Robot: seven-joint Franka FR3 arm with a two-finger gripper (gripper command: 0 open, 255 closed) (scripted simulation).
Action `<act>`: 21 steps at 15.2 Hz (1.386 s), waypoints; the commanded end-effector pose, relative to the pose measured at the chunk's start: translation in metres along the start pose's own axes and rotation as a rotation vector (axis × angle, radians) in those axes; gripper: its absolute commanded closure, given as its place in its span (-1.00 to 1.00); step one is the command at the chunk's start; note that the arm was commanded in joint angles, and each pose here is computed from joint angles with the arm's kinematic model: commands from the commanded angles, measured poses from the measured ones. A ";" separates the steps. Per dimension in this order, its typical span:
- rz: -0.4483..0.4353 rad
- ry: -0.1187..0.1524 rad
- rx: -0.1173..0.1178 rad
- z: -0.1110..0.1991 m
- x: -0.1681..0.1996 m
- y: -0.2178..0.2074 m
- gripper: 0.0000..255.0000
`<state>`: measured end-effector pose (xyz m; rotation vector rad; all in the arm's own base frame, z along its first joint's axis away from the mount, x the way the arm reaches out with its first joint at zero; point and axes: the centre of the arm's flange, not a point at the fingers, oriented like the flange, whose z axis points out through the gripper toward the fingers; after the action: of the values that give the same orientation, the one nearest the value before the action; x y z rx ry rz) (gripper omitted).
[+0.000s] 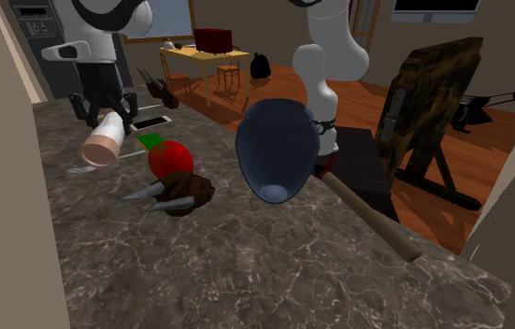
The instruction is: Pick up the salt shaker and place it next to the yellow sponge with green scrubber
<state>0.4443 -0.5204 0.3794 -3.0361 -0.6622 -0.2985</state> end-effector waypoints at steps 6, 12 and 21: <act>0.000 0.000 -0.001 0.036 -0.008 -0.001 1.00; 0.000 0.000 -0.001 0.067 -0.014 -0.002 1.00; 0.000 0.000 -0.001 0.099 -0.020 -0.003 1.00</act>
<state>0.4436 -0.5202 0.2783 -3.0361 -0.6623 -0.2985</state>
